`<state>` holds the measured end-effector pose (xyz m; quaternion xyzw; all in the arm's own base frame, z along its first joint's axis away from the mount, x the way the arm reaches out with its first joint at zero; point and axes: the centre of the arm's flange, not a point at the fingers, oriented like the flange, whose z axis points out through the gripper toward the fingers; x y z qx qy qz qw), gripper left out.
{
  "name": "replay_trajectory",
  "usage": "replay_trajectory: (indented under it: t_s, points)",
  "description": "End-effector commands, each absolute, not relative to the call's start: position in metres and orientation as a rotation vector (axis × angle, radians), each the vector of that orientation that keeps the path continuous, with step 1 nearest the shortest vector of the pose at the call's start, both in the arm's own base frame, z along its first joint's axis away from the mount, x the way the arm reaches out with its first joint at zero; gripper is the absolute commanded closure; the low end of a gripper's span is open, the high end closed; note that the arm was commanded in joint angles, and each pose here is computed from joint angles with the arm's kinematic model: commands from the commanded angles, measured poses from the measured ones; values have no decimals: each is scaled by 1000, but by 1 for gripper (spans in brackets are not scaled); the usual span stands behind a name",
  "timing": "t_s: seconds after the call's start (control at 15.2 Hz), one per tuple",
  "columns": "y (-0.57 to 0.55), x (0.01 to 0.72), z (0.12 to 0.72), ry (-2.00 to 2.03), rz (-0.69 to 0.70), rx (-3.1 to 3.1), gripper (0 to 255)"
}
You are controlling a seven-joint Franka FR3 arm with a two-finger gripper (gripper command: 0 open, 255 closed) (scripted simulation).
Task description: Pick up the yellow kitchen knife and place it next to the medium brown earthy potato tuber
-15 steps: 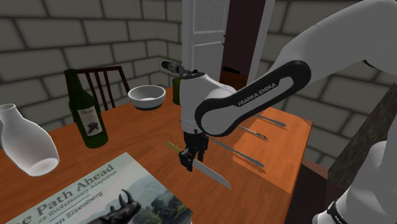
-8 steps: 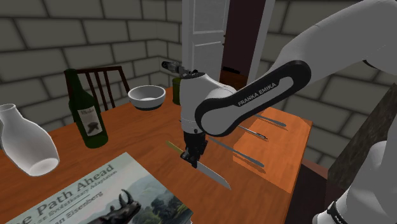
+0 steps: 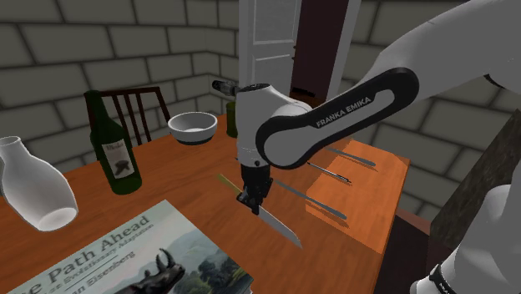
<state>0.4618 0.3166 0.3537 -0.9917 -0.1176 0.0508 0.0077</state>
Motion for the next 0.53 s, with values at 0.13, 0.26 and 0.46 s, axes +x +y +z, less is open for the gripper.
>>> replay_trajectory:
  t_s: [0.13,0.26,0.46]
  points:
    - [316,462,375,-368,159,-3101,255]
    - [316,462,386,-368,159,-3101,255]
    - [316,462,402,-368,159,-3101,255]
